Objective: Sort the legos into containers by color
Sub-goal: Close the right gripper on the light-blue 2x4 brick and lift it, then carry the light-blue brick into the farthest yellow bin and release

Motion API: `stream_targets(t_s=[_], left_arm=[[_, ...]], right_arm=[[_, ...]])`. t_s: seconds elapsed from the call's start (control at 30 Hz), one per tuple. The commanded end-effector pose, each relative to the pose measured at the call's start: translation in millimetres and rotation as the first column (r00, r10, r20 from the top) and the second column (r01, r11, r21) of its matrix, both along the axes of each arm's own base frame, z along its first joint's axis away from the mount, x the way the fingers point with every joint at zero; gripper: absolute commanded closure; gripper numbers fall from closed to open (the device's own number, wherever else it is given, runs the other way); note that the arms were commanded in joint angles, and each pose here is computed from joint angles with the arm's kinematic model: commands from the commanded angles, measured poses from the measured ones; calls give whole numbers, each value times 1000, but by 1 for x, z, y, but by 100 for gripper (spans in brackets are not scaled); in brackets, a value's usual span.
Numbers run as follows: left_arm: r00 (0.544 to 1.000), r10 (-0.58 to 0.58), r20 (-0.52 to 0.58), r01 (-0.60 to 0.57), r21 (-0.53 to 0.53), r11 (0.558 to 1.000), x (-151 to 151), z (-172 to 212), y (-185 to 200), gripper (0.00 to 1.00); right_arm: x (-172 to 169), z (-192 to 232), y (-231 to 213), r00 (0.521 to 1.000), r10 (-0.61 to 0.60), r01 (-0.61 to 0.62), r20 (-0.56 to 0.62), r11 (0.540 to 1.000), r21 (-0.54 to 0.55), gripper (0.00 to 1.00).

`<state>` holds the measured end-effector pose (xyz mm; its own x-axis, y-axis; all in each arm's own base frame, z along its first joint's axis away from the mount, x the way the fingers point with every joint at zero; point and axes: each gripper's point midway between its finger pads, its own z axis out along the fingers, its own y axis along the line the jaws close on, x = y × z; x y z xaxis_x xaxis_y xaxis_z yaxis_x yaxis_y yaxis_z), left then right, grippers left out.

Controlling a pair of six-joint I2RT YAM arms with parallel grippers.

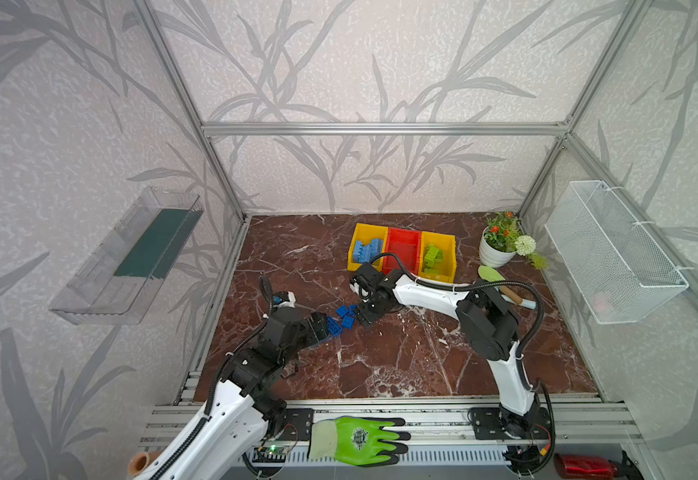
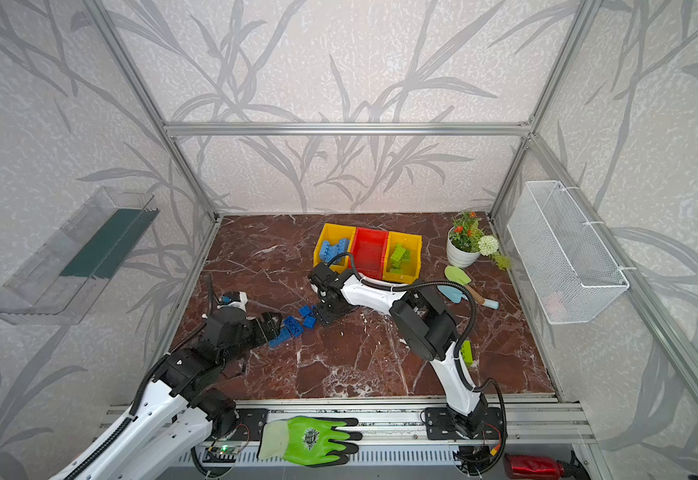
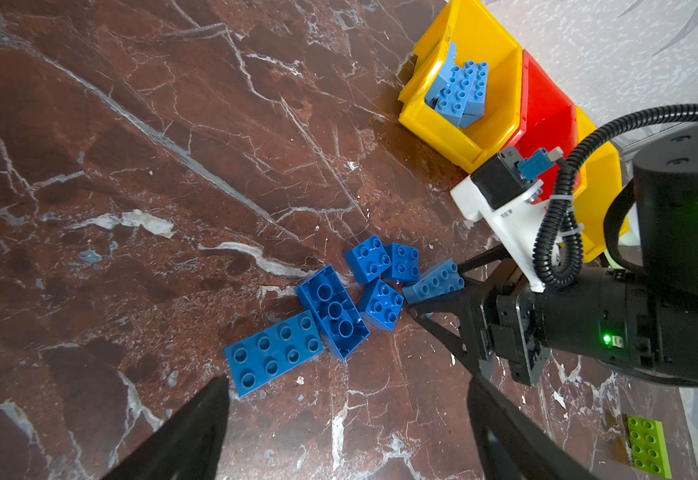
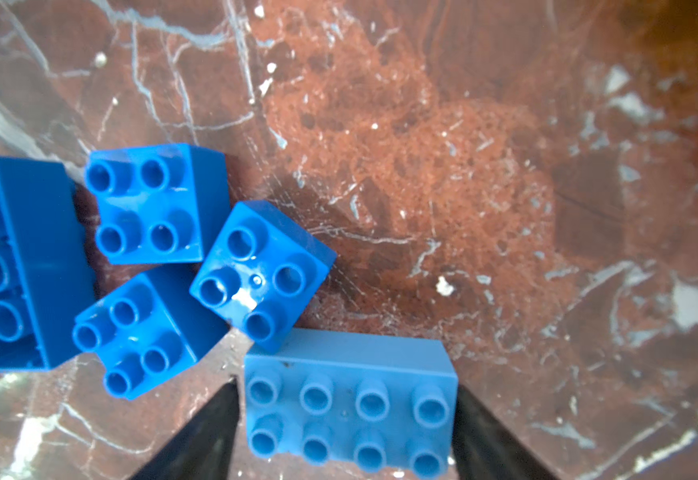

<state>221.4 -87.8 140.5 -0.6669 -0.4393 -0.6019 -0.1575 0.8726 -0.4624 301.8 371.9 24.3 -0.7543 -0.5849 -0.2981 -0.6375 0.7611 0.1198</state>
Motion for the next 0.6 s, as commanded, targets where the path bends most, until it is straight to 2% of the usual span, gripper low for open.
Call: stream_targets(t_s=[0.0, 0.13, 0.27, 0.57], left_arm=[[1000, 23, 3, -23, 24, 999, 2, -1, 5, 11], [1000, 22, 8, -22, 32, 999, 5, 2, 5, 11], [1000, 26, 6, -27, 49, 998, 11, 5, 4, 11], [1000, 23, -21, -20, 101, 995, 37, 11, -5, 11]], right_arm=[[0, -1, -3, 1000, 2, -2, -1, 999, -44, 34], [8, 16, -7, 999, -14, 17, 43, 998, -56, 42], [25, 48, -7, 994, -29, 35, 105, 998, -50, 44], [101, 112, 4, 954, -106, 78, 281, 991, 110, 44]])
